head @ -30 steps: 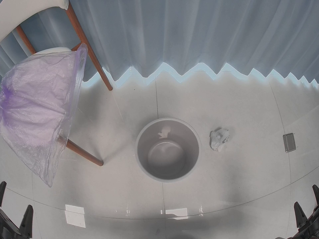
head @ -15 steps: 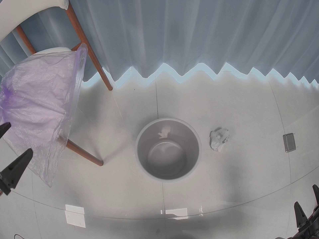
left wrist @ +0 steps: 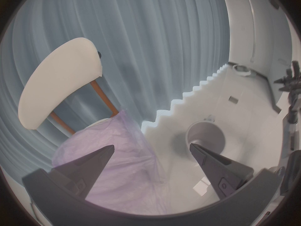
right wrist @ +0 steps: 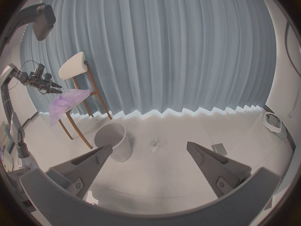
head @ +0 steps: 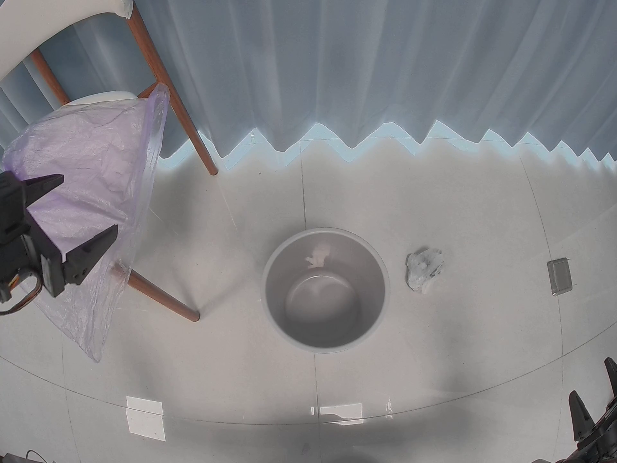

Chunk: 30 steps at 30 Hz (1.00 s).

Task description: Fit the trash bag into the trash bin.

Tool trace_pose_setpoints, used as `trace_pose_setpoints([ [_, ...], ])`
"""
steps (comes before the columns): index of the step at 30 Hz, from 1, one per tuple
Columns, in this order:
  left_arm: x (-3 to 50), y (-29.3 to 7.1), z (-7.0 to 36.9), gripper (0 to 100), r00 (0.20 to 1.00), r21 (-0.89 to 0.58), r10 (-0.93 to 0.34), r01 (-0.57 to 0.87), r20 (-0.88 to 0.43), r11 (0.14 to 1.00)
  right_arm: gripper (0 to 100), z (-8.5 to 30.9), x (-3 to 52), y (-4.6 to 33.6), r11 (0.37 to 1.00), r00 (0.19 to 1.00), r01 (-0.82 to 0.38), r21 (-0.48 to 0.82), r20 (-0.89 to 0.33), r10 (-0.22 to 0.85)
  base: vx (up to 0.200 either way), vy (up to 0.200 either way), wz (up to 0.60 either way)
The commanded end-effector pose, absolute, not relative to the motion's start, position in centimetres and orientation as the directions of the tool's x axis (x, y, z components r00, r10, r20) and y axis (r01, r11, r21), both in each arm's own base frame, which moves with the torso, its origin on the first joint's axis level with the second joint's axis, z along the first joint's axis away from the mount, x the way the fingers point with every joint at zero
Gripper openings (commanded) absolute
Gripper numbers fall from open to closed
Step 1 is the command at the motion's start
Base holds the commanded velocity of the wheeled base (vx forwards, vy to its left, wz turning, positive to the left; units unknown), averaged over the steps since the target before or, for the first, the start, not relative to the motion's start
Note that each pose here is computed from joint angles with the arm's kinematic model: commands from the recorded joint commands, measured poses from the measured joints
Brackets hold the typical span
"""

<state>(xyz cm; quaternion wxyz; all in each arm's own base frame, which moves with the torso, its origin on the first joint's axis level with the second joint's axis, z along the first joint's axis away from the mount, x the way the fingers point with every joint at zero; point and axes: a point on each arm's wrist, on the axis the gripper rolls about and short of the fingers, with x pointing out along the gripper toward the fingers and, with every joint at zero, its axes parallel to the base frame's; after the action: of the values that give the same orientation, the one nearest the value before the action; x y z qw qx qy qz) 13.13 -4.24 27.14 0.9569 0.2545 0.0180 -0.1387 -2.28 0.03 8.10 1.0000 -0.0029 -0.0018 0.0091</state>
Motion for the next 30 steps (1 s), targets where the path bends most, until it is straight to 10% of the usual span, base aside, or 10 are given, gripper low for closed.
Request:
trace_pose_setpoints([
  [1, 17.1, -6.9, 26.8, 100, 0.963, 0.569, -0.191, 0.266, -0.189, 0.778, 100, 7.6, -2.3, 0.0, 1.000, 1.000, -0.020, -0.006, 0.003, 0.020, 0.000, 0.000, 0.00],
  [30, 24.1, -9.1, 21.6, 100, 0.930, 0.776, 0.162, 0.169, -0.329, 0.607, 100, 7.6, -2.3, 0.0, 1.000, 1.000, -0.023, -0.003, 0.005, 0.023, 0.000, 0.000, 0.00],
])
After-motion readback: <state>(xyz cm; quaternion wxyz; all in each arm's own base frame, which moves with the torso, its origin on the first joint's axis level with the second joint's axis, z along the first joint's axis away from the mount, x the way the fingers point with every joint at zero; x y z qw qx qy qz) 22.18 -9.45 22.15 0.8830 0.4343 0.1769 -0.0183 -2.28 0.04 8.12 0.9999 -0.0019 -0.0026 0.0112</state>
